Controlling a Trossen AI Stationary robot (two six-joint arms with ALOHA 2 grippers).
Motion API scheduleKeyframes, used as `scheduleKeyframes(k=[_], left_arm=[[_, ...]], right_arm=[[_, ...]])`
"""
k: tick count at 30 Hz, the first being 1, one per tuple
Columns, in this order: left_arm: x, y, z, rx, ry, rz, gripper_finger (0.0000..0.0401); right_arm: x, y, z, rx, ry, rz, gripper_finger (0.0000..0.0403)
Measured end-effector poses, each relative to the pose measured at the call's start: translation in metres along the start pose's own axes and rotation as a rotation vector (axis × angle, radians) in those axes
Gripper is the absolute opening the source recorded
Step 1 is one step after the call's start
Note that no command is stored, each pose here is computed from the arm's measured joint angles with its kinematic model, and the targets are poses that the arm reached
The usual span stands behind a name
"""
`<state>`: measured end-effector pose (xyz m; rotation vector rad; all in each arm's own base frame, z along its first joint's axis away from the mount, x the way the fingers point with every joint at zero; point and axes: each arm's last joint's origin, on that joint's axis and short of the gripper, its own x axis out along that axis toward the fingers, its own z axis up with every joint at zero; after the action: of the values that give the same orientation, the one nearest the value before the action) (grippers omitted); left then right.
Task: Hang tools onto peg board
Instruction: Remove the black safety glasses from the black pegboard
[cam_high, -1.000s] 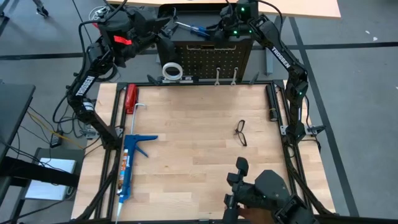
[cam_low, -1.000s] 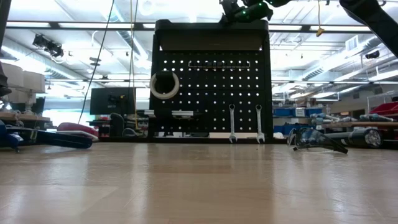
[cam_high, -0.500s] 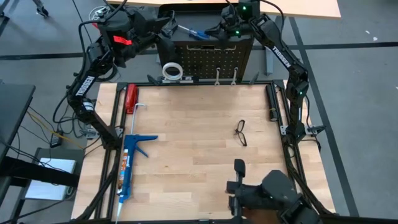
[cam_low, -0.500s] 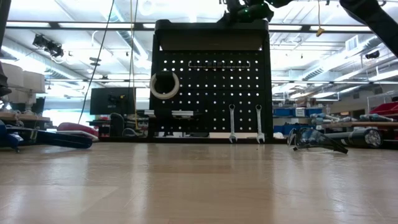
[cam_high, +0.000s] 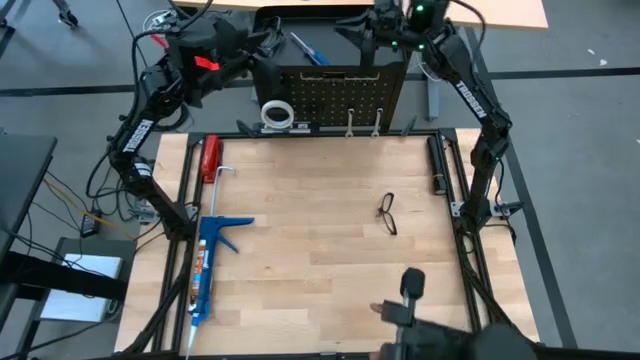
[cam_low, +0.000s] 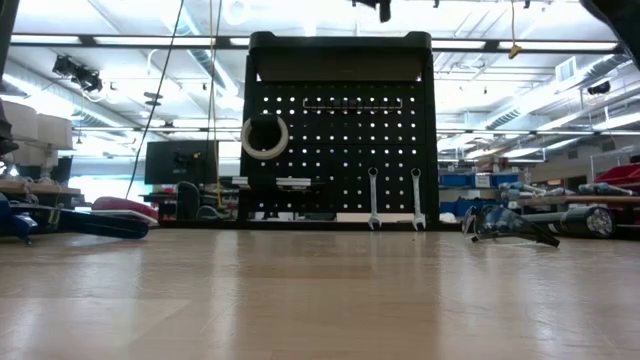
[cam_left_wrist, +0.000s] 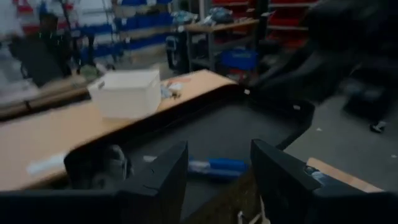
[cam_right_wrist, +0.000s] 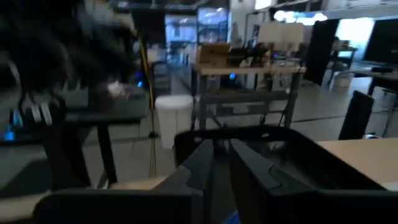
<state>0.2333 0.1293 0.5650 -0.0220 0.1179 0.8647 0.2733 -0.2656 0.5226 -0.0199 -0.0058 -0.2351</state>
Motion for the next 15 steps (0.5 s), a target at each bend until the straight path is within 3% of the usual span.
scheduleKeyframes(k=[6, 10, 15], left_arm=[[0.027, -0.003, -0.014, -0.05, 0.087, -0.059, 0.0182], [0.032, -0.004, -0.017, -0.084, 0.094, -0.027, 0.0182], [0.031, -0.002, -0.016, -0.093, 0.09, 0.018, 0.0182]], right_arm=[[0.001, 0.021, 0.003, 0.109, 0.039, -0.003, 0.007], [0.008, 0.025, -0.009, 0.199, 0.119, -0.025, 0.0075], [0.019, 0.045, -0.011, 0.133, 0.143, -0.062, 0.0072]])
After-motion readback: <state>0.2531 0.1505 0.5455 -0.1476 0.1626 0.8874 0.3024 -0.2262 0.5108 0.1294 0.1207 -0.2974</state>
